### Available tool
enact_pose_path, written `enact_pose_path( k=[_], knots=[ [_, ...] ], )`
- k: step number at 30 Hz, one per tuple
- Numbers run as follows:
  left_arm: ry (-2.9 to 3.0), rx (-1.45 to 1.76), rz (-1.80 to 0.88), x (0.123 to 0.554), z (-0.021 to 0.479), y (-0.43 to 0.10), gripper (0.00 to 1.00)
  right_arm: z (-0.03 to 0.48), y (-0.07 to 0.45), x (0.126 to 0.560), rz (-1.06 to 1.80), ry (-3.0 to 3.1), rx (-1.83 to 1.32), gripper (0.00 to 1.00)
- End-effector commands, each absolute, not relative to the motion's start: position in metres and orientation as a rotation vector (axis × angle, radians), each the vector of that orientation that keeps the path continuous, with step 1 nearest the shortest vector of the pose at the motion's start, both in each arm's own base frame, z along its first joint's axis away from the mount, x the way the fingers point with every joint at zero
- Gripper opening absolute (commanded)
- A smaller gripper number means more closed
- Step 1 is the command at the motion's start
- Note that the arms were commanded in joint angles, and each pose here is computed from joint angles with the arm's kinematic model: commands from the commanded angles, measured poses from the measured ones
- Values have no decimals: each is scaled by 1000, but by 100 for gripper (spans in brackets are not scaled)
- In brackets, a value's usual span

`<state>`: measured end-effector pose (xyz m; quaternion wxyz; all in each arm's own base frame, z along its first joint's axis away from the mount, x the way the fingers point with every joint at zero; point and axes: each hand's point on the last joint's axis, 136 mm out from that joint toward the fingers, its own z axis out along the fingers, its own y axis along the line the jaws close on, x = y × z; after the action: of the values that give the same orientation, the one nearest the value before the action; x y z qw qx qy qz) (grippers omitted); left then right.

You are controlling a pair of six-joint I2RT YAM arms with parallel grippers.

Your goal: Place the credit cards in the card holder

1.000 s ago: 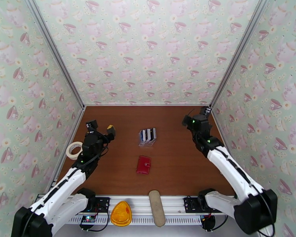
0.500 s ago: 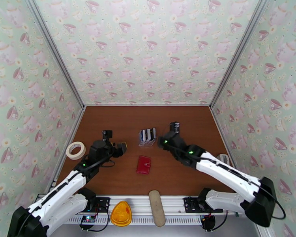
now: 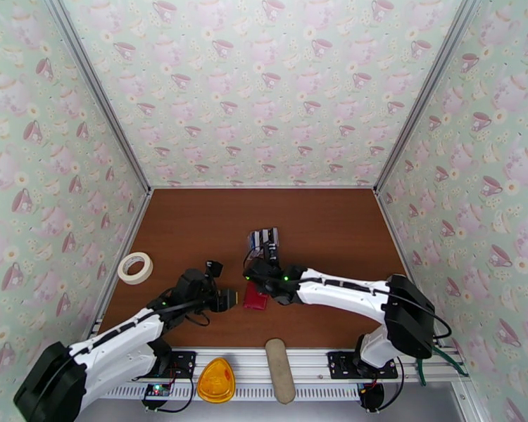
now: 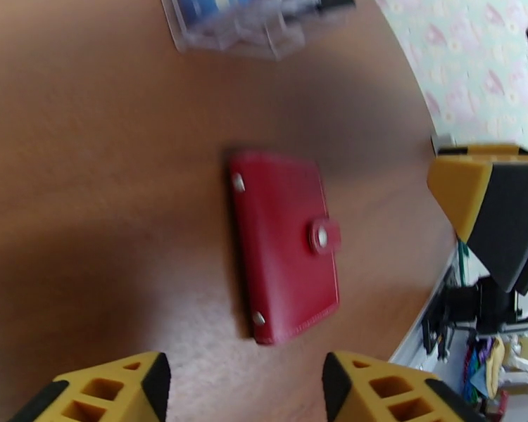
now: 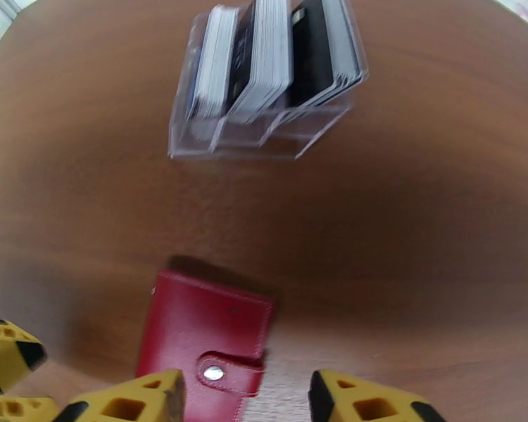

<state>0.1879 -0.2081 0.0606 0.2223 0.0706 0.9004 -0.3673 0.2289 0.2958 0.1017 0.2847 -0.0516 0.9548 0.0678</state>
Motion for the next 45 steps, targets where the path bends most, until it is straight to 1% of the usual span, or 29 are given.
enact_pose_path(
  k=[1,2,6,17,30,34,36,40,45],
  knots=[
    [2459,271,-1105,182,64,-225,55,96,314,224,247,2604,-119,41],
    [2463,280,-1103,181,62,-228,55,92,315,223,247,2618,-117,38],
    [2486,294,-1104,181,54,-235,53,76,321,218,246,2669,-114,36],
    [2515,294,-1042,188,46,-240,46,45,332,212,257,2745,-109,36],
    [2526,241,-999,197,39,-241,45,25,323,212,203,2803,-85,36],
    [2544,243,-989,198,34,-243,44,18,322,211,192,2813,-91,35],
    [2542,242,-990,198,34,-243,44,17,321,212,191,2812,-91,33],
    [2539,233,-986,199,34,-243,44,15,319,213,180,2818,-96,23],
    [2541,222,-973,201,33,-241,44,15,317,215,176,2816,-106,14]
  ],
)
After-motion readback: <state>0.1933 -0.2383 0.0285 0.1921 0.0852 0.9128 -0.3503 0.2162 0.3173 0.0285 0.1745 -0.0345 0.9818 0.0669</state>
